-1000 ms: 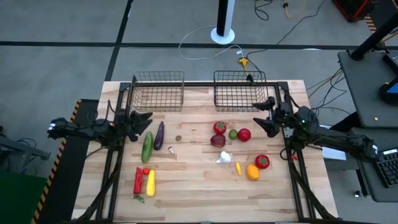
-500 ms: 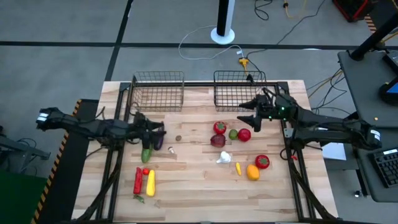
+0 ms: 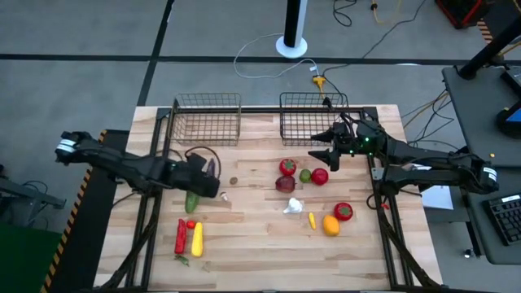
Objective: Sort produce into baskets
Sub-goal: Put the eggplant into the right wire basket
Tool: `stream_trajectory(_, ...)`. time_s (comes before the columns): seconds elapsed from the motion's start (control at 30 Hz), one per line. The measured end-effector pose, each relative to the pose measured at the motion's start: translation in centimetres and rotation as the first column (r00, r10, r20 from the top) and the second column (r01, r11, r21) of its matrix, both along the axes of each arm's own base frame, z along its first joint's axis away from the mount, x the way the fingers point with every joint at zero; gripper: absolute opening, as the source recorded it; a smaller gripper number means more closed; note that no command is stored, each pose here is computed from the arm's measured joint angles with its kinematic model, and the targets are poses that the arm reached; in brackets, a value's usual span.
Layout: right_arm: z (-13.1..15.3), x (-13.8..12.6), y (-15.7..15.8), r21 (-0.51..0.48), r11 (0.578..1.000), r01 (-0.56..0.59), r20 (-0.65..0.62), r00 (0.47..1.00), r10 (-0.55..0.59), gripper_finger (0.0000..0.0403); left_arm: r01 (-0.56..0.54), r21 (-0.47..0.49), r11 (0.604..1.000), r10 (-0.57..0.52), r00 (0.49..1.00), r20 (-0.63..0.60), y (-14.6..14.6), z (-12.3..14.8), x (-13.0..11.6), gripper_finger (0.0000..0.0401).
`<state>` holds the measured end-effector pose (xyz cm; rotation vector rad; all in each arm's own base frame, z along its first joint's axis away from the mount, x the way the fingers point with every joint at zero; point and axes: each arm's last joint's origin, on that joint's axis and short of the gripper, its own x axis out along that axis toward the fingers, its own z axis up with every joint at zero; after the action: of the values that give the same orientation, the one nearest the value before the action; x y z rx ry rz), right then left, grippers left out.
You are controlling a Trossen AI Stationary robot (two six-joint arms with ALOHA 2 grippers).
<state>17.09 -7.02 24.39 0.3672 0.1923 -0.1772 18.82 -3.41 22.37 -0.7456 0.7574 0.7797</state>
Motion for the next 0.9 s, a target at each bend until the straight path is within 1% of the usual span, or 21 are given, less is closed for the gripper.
stream_trajectory(0.1, 0.0, 0.0, 0.0, 0.000, 1.000, 0.000, -0.001, 1.000, 0.000, 0.0368, -0.047, 0.011, 0.999, 0.048, 0.996, -0.078, 0.0, -0.4, 1.1, 0.0316)
stream_trajectory(0.2, 0.0, 0.0, 0.0, 0.000, 1.000, 0.000, -0.001, 1.000, 0.000, 0.0368, -0.074, 0.023, 0.997, 0.077, 0.981, -0.180, 0.1, -1.6, 1.9, 0.0316)
stream_trajectory(0.4, 0.0, 0.0, 0.0, 0.000, 1.000, 0.000, -0.001, 1.000, 0.000, 0.0368, -0.119, 0.019, 0.993, 0.120, 0.950, -0.289, 0.9, -3.7, 3.0, 0.0316)
stream_trajectory(0.57, 0.0, 0.0, 0.0, 0.000, 1.000, 0.000, -0.001, 1.000, 0.000, 0.0368, -0.153, 0.039, 0.987, 0.157, 0.921, -0.358, 1.7, -5.3, 3.4, 0.0316)
stream_trajectory(0.77, 0.0, 0.0, 0.0, -0.001, 1.000, 0.000, -0.001, 1.000, 0.000, 0.0368, -0.163, 0.058, 0.985, 0.172, 0.891, -0.419, 2.3, -6.6, 3.9, 0.0315)
stream_trajectory(0.9, 0.0, 0.0, 0.0, -0.003, 1.000, -0.001, -0.001, 1.000, 0.001, 0.0368, -0.150, 0.064, 0.987, 0.163, 0.884, -0.439, 2.4, -7.3, 4.2, 0.0302)
